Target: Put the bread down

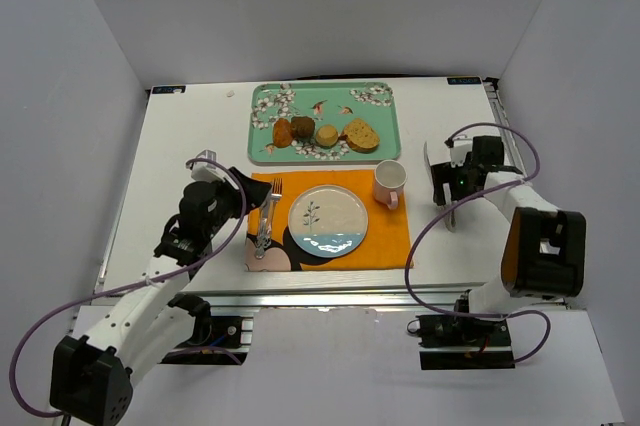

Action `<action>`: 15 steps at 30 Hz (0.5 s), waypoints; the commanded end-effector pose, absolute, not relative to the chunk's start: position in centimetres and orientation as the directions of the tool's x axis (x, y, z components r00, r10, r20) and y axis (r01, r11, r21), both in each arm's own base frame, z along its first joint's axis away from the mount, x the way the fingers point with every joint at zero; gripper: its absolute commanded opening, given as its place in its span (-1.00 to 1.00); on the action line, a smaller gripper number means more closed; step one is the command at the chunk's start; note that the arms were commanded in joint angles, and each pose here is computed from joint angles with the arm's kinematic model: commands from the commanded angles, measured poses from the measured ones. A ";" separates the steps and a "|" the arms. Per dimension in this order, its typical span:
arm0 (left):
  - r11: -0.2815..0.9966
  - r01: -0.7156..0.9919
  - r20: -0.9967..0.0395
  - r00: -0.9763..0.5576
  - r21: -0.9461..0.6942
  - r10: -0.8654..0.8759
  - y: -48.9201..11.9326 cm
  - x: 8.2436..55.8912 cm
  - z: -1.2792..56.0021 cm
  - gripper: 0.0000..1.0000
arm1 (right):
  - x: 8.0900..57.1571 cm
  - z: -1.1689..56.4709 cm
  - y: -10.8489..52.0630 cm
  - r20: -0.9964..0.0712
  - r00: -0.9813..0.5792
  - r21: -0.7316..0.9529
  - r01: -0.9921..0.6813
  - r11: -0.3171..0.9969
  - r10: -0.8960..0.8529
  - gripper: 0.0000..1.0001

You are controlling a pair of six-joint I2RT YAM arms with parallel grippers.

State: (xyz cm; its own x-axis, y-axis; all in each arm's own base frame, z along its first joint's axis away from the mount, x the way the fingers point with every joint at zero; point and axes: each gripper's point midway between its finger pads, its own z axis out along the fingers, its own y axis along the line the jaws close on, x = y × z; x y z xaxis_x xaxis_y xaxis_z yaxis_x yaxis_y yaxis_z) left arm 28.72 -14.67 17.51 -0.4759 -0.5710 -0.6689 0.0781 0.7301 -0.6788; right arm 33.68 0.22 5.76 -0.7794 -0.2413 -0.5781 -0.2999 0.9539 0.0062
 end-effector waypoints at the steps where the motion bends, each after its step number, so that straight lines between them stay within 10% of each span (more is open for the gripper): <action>1: 0.719 0.110 -0.681 -0.444 -0.686 -0.582 -14.4 28.2 18.8 0.38 | 35.6 5.6 -0.1 -0.588 -0.784 -0.036 -0.220 0.975 -0.199 0.79; 15: 0.696 0.053 -0.655 -0.395 -0.716 -0.644 -12.8 26.6 18.7 0.38 | 36.9 0.8 -0.6 -0.515 -0.852 -0.038 -0.092 0.995 -0.098 0.38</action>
State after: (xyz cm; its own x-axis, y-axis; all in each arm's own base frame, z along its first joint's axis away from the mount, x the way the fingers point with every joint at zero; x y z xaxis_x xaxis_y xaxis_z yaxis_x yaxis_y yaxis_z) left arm 26.67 -13.29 18.83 -0.4095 -0.6297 -0.6602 0.0792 0.6963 -0.7133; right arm 36.30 0.23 1.57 -0.8466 -0.1200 -0.5186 -0.1338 0.9910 -0.0109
